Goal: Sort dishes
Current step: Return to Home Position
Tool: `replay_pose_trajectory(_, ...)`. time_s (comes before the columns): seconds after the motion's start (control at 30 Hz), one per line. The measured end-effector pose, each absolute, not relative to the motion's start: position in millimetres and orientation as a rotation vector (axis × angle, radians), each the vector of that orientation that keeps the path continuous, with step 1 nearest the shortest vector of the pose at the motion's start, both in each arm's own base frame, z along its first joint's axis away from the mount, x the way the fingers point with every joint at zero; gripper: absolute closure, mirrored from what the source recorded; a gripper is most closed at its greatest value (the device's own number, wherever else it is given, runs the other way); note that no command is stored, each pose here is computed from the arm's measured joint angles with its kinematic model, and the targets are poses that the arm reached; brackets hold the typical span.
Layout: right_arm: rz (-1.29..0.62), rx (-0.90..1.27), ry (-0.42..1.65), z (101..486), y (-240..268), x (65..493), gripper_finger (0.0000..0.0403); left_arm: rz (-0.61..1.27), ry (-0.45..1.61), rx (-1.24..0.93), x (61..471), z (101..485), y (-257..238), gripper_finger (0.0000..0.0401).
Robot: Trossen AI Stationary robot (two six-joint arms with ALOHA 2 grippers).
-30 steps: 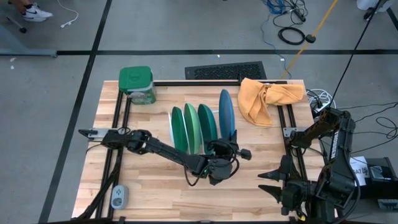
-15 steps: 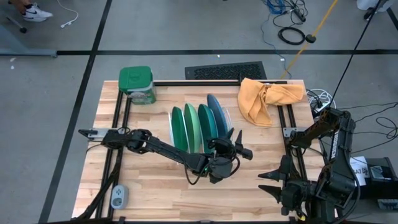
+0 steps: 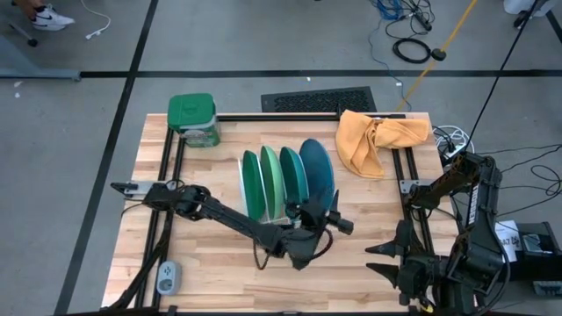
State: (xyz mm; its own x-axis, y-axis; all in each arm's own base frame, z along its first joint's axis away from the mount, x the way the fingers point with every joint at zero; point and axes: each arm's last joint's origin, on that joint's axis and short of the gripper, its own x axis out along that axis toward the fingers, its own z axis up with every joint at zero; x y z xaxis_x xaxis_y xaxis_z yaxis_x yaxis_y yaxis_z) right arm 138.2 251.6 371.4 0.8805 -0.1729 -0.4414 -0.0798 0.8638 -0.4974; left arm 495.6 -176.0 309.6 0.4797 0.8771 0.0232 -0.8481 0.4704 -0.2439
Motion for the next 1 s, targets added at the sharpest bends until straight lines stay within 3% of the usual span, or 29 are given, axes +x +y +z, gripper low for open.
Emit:
replay_pose_trajectory(0.13, -0.045, -0.539, 0.477, 371.9, 254.2, 133.1, 0.0234, 1.023, -0.115, -0.119, 479.6, 335.2, -190.1, 0.023)
replay_pose_trajectory(0.43, -0.055, -0.559, 0.383, 374.9, 261.2, 118.2, 0.0234, 0.698, -0.133, 0.174, 424.8, 399.5, -241.5, 0.0237)
replay_pose_trajectory(0.53, -0.051, -0.55, 0.365, 375.7, 263.5, 115.4, 0.0234, 0.657, -0.115, 0.274, 402.3, 415.8, -258.1, 0.0272)
replay_pose_trajectory(0.7, -0.052, -0.54, 0.362, 375.9, 263.9, 114.8, 0.0238, 0.66, -0.038, 0.402, 375.4, 428.7, -276.9, 0.0382)
replay_pose_trajectory(1.0, -0.058, -0.509, 0.363, 375.6, 263.5, 114.8, 0.0314, 0.59, -0.026, 0.455, 356.3, 414.1, -285.7, 0.0399)
